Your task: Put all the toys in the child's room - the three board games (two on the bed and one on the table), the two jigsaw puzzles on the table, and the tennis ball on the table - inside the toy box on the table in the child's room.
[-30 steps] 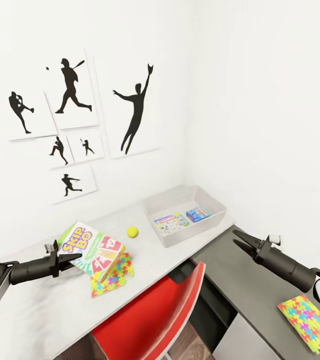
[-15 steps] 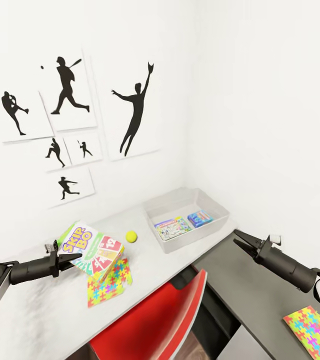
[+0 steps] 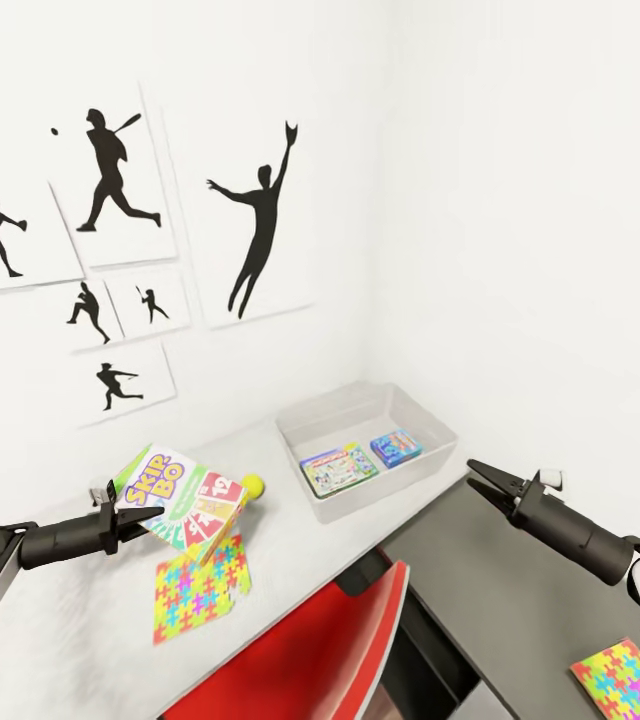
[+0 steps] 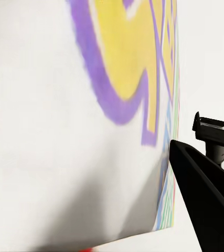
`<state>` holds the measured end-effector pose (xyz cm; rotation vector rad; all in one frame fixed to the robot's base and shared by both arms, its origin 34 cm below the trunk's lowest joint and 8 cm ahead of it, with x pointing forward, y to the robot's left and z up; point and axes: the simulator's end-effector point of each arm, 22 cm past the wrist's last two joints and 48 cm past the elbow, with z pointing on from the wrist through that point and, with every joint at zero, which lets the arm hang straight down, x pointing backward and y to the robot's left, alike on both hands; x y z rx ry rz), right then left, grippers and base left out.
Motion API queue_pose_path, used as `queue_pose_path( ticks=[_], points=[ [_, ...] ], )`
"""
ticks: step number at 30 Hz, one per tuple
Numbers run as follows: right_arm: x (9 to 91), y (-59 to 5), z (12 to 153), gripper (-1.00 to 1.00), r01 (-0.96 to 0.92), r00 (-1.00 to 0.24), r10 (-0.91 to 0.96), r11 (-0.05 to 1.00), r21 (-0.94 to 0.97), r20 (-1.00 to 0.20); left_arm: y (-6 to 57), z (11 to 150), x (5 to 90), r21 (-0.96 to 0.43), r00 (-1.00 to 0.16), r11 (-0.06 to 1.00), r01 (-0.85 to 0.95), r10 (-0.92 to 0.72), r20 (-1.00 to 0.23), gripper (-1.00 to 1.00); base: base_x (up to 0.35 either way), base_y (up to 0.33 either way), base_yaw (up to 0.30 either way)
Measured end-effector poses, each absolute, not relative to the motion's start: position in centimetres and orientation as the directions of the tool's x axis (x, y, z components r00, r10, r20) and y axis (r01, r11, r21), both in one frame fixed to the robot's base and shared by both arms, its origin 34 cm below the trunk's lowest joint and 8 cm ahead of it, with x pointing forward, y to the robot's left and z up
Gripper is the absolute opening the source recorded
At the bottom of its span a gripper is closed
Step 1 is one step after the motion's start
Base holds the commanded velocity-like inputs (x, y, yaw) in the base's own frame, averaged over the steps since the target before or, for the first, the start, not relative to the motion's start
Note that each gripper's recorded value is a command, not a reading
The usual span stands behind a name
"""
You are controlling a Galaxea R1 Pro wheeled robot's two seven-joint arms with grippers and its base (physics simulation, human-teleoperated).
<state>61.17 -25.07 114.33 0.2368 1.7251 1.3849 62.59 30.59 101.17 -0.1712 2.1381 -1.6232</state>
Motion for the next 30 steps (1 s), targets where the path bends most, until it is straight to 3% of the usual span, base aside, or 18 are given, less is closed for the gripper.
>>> queue_pose_path(
  ticks=[30],
  points=[
    [61.15, -25.09, 114.34, 1.0, -0.361, -0.59, 0.627, 0.358, 0.861, -0.508, 30.59, 101.18, 62.59, -0.939, -0.892, 0.301, 0.167, -0.36, -0.274, -1.0, 0.038, -0.001, 0.0]
  ],
)
